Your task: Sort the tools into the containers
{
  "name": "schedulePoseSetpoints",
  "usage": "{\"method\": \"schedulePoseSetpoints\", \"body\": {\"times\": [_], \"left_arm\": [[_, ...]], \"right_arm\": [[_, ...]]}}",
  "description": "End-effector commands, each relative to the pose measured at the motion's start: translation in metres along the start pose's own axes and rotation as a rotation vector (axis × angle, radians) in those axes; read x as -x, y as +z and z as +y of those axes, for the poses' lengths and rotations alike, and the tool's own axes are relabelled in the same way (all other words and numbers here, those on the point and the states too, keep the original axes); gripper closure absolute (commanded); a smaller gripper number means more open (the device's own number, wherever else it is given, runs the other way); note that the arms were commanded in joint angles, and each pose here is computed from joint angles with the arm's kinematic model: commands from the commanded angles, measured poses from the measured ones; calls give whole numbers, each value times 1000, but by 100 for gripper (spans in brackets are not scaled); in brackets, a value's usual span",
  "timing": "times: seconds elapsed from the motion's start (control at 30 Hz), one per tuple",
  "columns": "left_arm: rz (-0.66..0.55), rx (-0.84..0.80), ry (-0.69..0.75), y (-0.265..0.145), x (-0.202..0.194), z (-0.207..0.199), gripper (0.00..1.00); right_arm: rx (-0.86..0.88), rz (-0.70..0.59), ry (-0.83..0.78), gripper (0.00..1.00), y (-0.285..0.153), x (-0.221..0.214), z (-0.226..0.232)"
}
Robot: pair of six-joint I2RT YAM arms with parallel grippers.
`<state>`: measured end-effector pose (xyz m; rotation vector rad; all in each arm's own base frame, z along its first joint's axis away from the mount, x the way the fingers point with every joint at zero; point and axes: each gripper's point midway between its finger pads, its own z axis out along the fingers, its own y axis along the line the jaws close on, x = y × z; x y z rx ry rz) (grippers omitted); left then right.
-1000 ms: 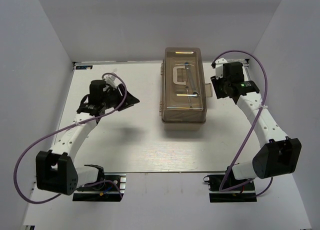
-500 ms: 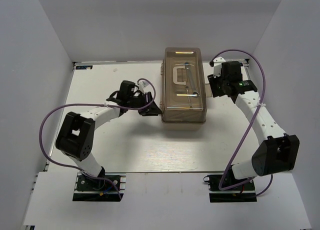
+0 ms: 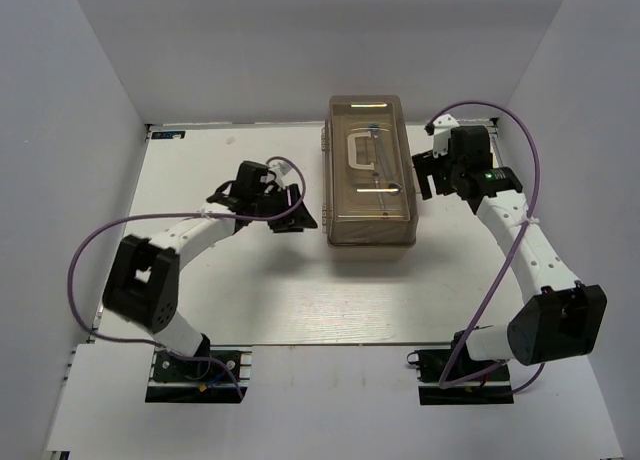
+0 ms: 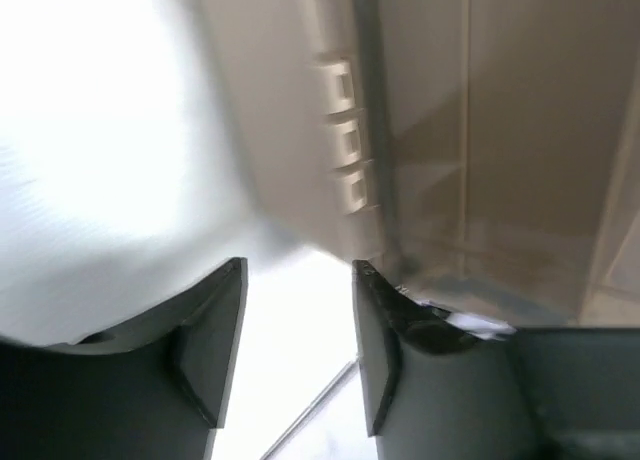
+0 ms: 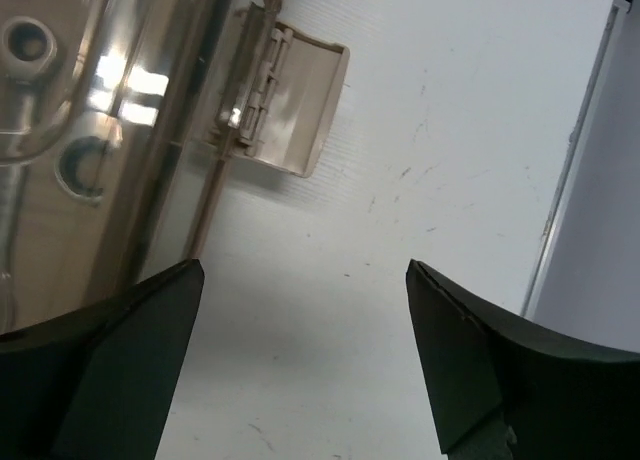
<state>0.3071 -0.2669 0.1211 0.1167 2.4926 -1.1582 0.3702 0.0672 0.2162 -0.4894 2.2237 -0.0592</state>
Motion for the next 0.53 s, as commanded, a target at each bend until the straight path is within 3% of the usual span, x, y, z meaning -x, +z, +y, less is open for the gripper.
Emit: {"method": "schedulePoseSetpoints", "body": {"times": [0.0, 0.03, 0.07, 0.13, 0.27, 0.5], "left_arm": [[-281, 149, 121, -73, 52, -21, 35], [-302, 181, 128, -85, 51, -20, 28], [-355, 208, 149, -98, 60, -24, 13], [-429, 237, 176, -124, 66, -35, 1], [-475, 257, 209, -143, 70, -42, 1], [-492, 246, 217, -146, 67, -42, 1]], "right_arm": [[43, -176, -37, 10, -33, 47, 2], [58, -190, -42, 10, -36, 50, 5], [64, -226, -24, 10, -41, 57, 9], [-3, -232, -5, 10, -44, 58, 3], [14, -257, -11, 10, -58, 52, 9], [63, -105, -9, 10, -68, 22, 18]]}}
